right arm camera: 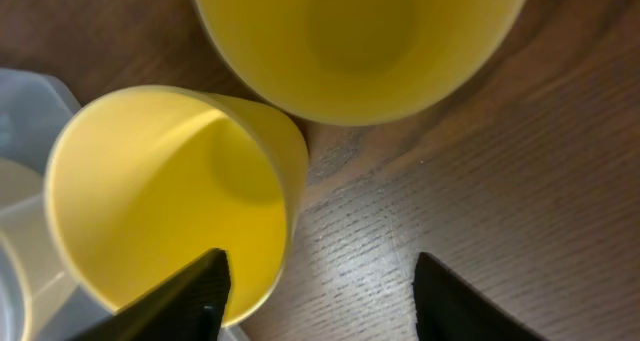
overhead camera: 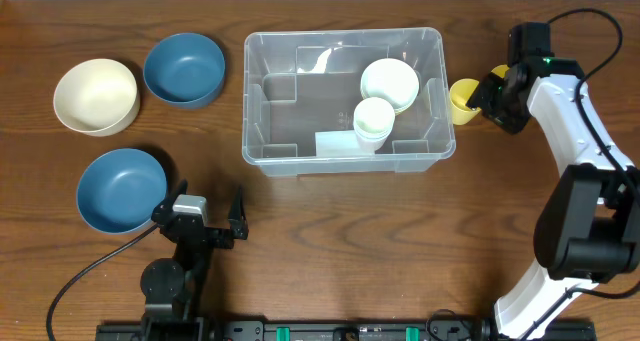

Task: Pack container
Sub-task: 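Grasp a yellow cup rim with the right gripper, then carry the yellow cup into the bin onto the cup stack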

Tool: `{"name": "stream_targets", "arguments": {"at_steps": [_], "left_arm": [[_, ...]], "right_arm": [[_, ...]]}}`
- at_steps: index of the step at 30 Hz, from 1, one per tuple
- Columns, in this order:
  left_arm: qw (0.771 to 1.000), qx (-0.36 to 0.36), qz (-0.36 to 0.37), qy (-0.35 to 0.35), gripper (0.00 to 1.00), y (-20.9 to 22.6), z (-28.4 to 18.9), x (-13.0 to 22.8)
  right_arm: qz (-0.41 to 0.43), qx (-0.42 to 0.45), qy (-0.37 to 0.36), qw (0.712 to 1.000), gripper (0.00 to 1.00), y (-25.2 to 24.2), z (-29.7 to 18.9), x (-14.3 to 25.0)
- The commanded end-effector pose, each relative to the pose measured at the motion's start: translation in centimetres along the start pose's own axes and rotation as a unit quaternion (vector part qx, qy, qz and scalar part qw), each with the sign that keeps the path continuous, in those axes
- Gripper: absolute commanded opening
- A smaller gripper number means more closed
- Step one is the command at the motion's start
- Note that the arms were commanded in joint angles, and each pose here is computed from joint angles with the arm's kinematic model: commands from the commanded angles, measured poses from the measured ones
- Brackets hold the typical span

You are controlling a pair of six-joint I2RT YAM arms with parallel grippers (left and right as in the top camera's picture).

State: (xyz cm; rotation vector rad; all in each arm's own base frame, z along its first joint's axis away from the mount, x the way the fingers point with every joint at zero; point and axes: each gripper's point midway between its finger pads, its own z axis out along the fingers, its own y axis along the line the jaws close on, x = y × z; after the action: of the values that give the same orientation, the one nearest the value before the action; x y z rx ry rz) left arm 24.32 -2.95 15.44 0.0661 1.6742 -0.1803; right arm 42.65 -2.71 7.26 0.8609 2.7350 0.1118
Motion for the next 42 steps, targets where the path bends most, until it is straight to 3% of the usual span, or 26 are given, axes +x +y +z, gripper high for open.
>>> {"name": "stream_targets", "arguments": {"at_steps": [1,8,20,25,35,42], "left_arm": [[1.0,0.001,-0.001,0.026,0.98,0.1,0.1,1.7],[1.0,0.001,-0.001,0.026,0.98,0.1,0.1,1.7],[1.0,0.001,-0.001,0.026,0.98,0.1,0.1,1.7],[1.0,0.001,-0.001,0.026,0.98,0.1,0.1,1.7],[1.0,0.001,-0.001,0.026,0.98,0.1,0.1,1.7],[1.0,0.001,-0.001,0.026,0.98,0.1,0.1,1.7]], "right_arm": [[0.007,0.005,0.007,1.0,0.48,-0.3,0.9,0.1],[0.007,0.004,0.005,1.0,0.29,-0.2,0.9,0.0],[0.007,0.02,0.028,0.999,0.18,-0.7,3.4,0.8],[0.007,0.016,0.027,0.999,0.01,-0.6,3.4,0.7],[0.007,0.015,0.029,0.999,0.01,-0.8,1.0,1.1],[-0.003,-0.023,-0.02,1.0,0.01,-0.1,-6.1,0.7]]}}
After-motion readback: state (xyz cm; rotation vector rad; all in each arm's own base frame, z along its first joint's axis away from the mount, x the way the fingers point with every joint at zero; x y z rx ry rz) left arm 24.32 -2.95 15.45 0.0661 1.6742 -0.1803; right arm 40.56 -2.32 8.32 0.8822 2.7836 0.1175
